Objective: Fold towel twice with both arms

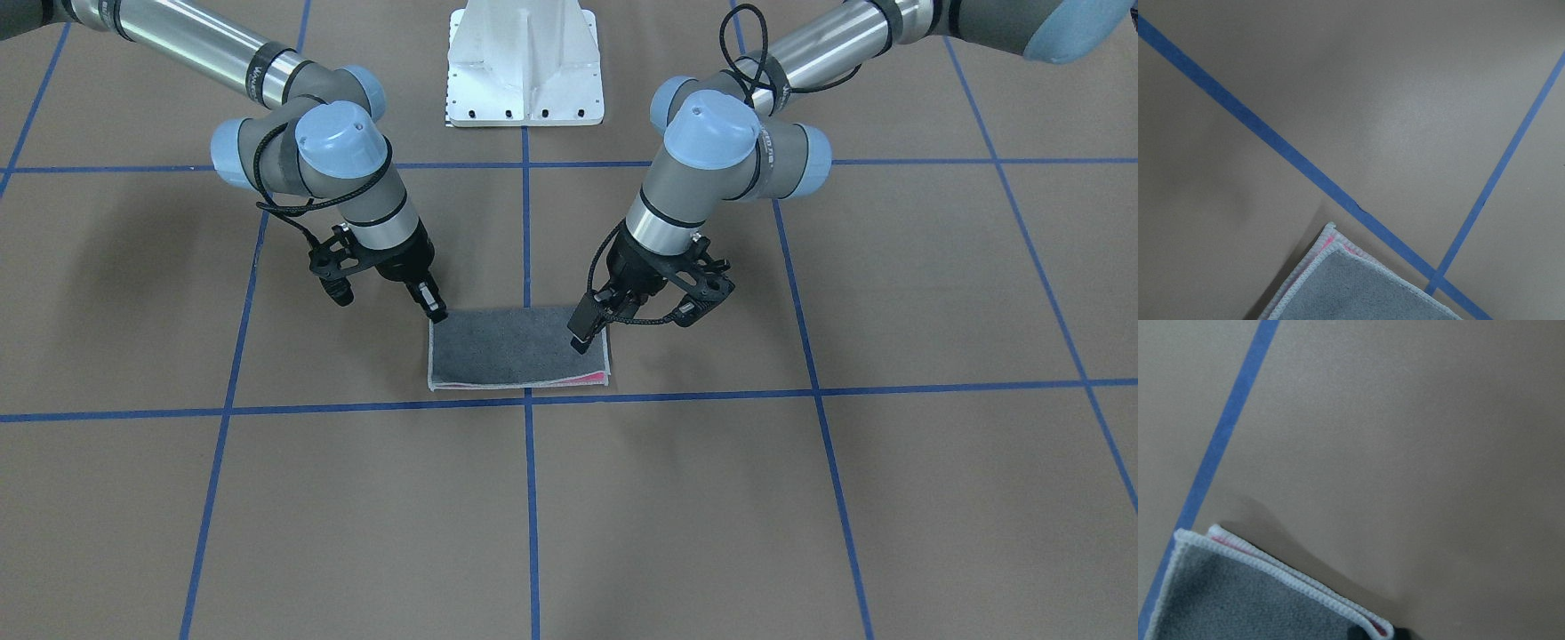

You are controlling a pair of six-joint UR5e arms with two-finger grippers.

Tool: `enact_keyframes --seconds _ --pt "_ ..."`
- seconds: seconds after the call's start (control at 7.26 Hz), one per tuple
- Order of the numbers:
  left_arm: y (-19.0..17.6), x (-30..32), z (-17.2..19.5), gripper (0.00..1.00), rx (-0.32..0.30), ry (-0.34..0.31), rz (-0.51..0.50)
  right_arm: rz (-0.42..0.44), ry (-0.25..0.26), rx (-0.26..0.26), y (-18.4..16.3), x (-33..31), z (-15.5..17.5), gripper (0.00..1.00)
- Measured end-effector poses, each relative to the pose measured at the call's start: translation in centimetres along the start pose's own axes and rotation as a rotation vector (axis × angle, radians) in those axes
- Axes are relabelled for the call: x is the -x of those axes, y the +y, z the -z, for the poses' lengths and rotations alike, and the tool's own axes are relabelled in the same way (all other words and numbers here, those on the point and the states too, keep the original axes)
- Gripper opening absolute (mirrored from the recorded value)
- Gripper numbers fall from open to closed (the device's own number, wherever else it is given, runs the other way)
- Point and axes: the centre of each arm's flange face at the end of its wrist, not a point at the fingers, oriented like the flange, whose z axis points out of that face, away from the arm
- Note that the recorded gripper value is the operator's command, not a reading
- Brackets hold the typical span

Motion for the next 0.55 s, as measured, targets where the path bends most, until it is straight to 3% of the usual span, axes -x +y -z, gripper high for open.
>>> enact_keyframes --seconds 0.55 --pt "-0.1 0.0 0.1 1.00 0.000 0.001 0.001 0.007 -0.016 0.018 0.3 -0.5 1.7 0.00"
